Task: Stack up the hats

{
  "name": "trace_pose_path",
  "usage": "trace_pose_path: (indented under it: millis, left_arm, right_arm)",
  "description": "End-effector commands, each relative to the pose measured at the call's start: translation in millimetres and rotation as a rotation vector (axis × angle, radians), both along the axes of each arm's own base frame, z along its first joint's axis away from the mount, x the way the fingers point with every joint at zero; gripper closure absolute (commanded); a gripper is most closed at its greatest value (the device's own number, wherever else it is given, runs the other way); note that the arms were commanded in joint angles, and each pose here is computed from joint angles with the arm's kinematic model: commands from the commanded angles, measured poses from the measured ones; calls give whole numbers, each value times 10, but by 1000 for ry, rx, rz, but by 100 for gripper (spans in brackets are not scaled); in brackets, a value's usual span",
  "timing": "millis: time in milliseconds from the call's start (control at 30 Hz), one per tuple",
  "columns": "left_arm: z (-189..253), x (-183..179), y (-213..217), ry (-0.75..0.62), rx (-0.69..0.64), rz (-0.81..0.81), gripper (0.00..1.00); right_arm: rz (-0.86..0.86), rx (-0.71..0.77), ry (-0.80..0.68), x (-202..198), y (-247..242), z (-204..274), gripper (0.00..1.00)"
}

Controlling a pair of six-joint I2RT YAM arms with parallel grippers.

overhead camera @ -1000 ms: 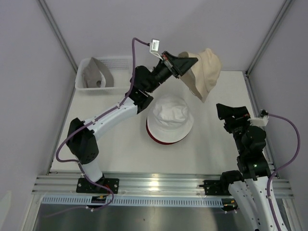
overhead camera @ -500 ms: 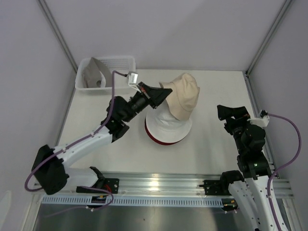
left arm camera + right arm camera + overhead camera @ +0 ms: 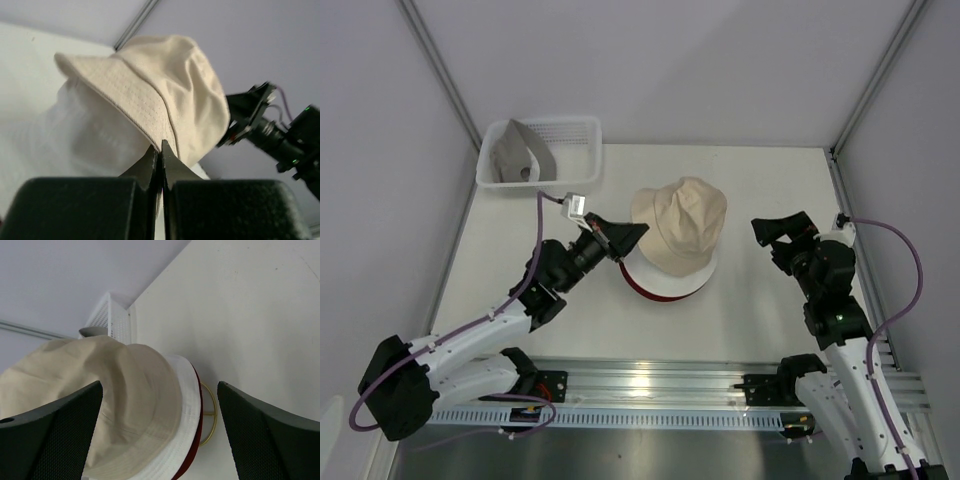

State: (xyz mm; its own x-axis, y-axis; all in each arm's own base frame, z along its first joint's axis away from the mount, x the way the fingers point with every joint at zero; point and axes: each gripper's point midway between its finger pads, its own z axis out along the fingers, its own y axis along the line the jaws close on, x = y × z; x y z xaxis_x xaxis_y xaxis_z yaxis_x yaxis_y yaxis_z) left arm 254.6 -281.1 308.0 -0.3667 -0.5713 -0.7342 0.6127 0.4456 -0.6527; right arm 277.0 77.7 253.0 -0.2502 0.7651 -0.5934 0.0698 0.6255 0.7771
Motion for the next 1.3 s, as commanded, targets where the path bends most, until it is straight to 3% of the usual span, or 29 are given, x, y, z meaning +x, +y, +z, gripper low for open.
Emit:
trace_pose_path:
  millis: [0,167,367,667,933,1267]
  left_arm:
    - [-200,-78,68,41,-10,9,99]
    - [-470,-71,267,109,-12,104,99]
    - [-925,0,493,295,16,241,99]
    - [-1484,40,706,476,115,380,99]
    - [-1590,40,668,501,168,371,99]
    - [-1668,82,555,527,211,345,99]
  right_arm:
    - [69,10,-59,33,121,110,1]
    - [122,45,-45,77,236,1,1]
    - [171,26,-43,153,322,-57,1]
    - [230,-19,-55,232,475,-129,1]
    - [334,-58,-68,365,768,-253,0]
    - [414,-58,-116,474,1023,-281,14]
